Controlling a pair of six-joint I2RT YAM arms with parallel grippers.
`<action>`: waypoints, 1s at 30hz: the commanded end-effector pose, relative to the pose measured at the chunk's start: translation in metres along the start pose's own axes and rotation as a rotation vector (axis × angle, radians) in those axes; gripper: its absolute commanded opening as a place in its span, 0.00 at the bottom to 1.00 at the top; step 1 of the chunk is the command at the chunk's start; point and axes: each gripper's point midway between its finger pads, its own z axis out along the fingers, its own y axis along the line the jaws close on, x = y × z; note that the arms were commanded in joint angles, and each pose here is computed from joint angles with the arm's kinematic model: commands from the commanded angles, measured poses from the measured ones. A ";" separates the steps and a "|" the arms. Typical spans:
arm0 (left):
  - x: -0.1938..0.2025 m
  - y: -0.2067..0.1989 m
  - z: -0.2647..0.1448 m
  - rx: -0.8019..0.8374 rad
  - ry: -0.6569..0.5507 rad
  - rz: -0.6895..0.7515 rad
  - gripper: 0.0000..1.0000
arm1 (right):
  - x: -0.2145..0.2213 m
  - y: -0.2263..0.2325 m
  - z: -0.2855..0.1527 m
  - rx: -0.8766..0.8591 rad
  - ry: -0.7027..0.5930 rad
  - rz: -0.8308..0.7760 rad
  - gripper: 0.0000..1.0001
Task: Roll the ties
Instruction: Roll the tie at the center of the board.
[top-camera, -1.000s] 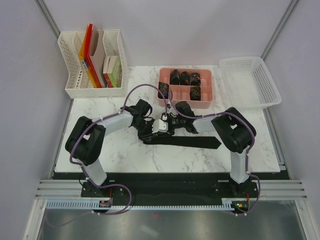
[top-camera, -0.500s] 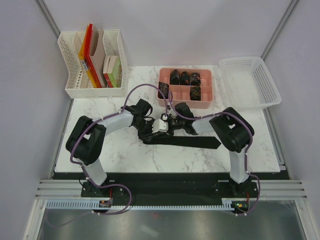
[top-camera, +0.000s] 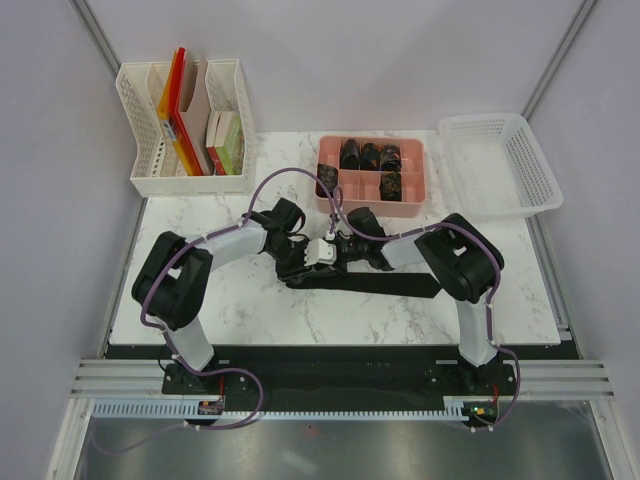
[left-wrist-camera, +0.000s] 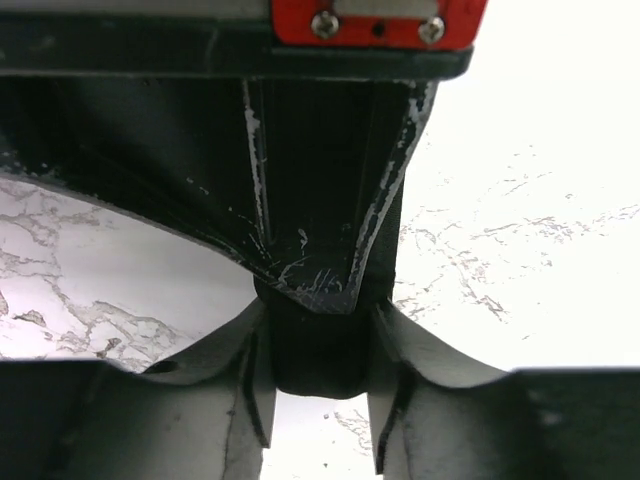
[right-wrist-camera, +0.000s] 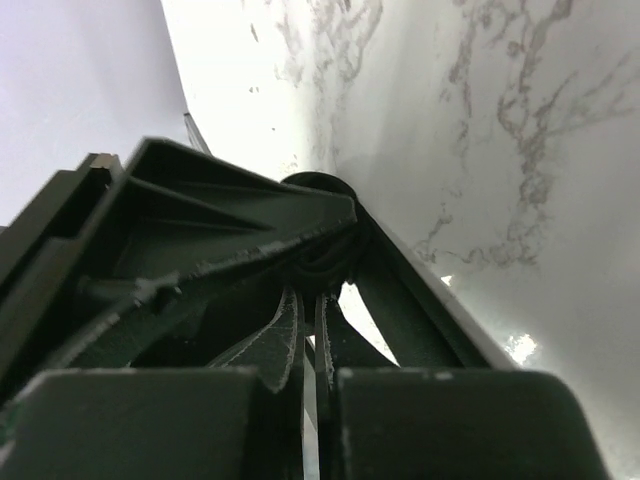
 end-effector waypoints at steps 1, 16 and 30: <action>0.030 -0.019 -0.002 0.048 0.115 -0.058 0.47 | 0.006 -0.029 -0.002 0.102 0.022 -0.021 0.00; -0.013 -0.012 -0.029 0.027 -0.065 -0.073 0.64 | 0.008 -0.069 -0.011 0.231 0.040 -0.047 0.00; -0.006 -0.001 -0.021 0.017 -0.136 -0.068 0.76 | 0.008 -0.080 -0.013 0.279 0.058 -0.073 0.00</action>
